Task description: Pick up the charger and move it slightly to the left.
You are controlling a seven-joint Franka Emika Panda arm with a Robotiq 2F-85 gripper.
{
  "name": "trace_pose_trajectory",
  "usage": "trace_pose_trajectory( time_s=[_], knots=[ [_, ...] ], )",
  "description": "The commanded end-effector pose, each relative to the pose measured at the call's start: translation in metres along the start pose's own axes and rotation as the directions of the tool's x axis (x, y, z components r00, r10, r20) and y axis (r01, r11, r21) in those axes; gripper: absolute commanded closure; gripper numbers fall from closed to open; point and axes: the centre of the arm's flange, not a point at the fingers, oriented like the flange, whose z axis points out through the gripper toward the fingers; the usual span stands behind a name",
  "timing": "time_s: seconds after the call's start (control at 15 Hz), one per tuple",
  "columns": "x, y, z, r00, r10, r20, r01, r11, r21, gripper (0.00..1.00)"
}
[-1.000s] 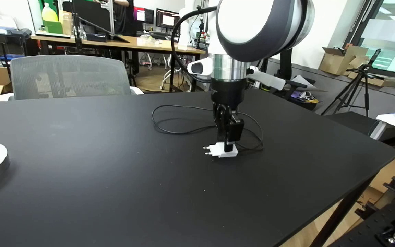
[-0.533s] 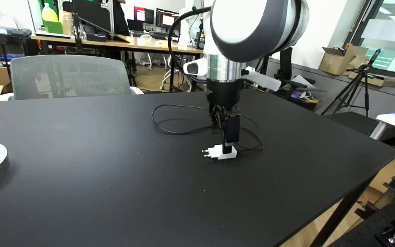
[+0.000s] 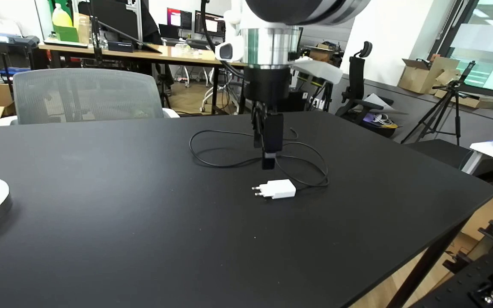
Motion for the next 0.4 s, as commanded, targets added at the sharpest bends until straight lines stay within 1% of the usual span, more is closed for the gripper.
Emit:
trace_pose_trajectory(
  time_s=[0.0, 0.2, 0.33],
  knots=[
    [0.002, -0.007, -0.036, 0.999, 0.022, -0.024, -0.022, 1.0, -0.003, 0.0],
    [0.006, -0.01, -0.05, 0.993, 0.014, -0.116, -0.006, 0.998, 0.068, 0.0],
    [0.008, -0.014, -0.055, 0.988, 0.011, -0.156, 0.005, 0.995, 0.098, 0.0]
  ],
)
